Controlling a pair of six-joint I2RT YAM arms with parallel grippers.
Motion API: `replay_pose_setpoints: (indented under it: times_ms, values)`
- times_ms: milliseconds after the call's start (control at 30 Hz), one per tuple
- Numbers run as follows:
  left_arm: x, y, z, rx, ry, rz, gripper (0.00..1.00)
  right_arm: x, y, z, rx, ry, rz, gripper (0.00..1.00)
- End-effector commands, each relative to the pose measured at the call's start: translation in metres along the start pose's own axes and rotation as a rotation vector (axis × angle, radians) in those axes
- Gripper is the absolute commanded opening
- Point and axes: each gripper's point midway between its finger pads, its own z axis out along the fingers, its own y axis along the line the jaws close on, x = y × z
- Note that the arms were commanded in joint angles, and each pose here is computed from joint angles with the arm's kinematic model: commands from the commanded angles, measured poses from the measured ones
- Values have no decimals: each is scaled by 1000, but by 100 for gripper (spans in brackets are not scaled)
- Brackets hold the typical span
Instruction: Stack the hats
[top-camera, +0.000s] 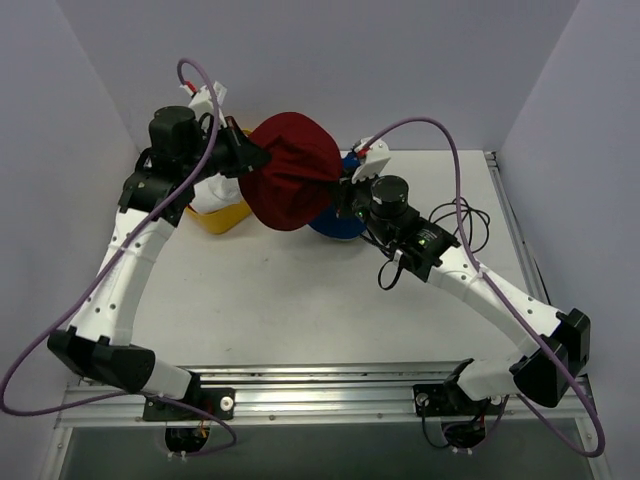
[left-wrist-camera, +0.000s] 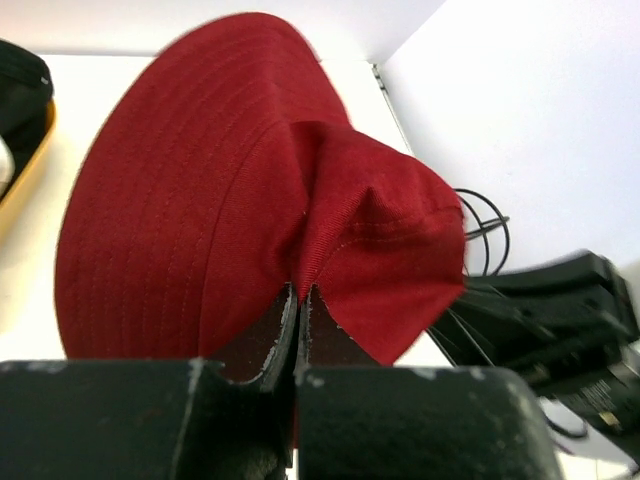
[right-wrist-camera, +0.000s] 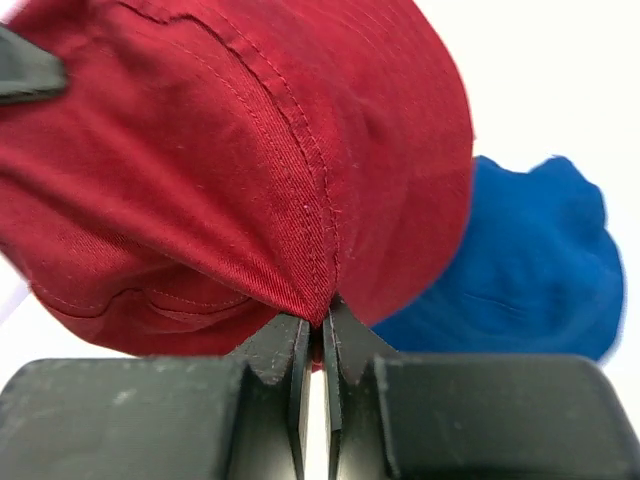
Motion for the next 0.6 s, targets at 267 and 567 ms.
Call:
replay_pose_setpoints:
  times_ms: [267, 567]
  values:
    - [1, 12, 90, 42, 33, -69, 2, -38, -67, -15, 250, -9, -83, 0]
    - [2, 26, 133, 28, 64, -78, 4, -30, -127, 10, 311, 64, -37, 0]
